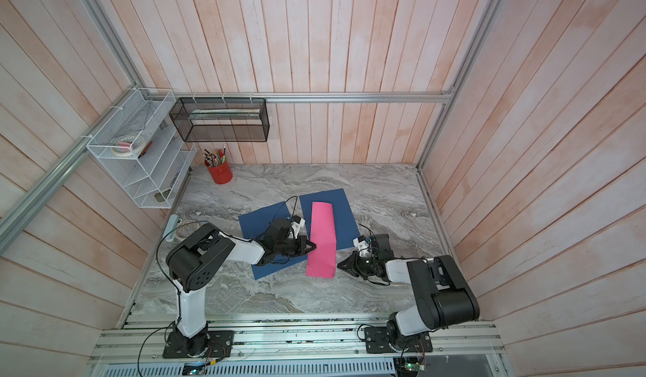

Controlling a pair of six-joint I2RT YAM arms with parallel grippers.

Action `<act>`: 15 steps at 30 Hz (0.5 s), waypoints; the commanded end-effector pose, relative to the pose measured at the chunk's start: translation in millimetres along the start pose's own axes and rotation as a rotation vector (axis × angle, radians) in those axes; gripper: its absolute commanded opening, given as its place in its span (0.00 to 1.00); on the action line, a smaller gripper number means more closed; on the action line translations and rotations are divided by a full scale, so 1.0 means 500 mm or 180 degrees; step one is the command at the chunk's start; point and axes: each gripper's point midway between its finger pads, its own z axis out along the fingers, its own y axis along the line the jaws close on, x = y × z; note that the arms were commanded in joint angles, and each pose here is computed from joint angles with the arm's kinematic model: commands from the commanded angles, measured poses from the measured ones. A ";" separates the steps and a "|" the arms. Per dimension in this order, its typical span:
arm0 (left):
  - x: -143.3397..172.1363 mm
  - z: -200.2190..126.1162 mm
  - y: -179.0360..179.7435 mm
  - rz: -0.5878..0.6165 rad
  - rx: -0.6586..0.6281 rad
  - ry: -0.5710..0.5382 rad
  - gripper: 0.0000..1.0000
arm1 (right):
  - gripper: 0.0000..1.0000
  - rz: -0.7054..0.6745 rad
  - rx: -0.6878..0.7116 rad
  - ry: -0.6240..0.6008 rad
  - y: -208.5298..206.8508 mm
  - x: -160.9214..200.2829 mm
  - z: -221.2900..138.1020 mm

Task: Fold the rectangular paper in half along the long edge
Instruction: Fold the paper at the center of the board.

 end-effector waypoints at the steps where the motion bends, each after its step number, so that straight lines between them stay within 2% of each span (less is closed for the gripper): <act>1: 0.085 -0.002 0.126 -0.0350 -0.0605 0.0335 0.00 | 0.00 -0.0077 0.0124 0.0018 0.006 0.002 -0.013; 8: 0.085 -0.002 0.126 -0.0354 -0.0603 0.0332 0.00 | 0.00 -0.0311 -0.0141 0.0201 0.100 0.016 0.044; 11: 0.086 -0.002 0.127 -0.0354 -0.0608 0.0331 0.00 | 0.00 -0.0250 -0.0104 0.0312 0.087 0.036 0.069; 15: 0.085 -0.003 0.127 -0.0353 -0.0604 0.0323 0.00 | 0.00 -0.0107 0.0008 0.0326 0.043 0.060 0.068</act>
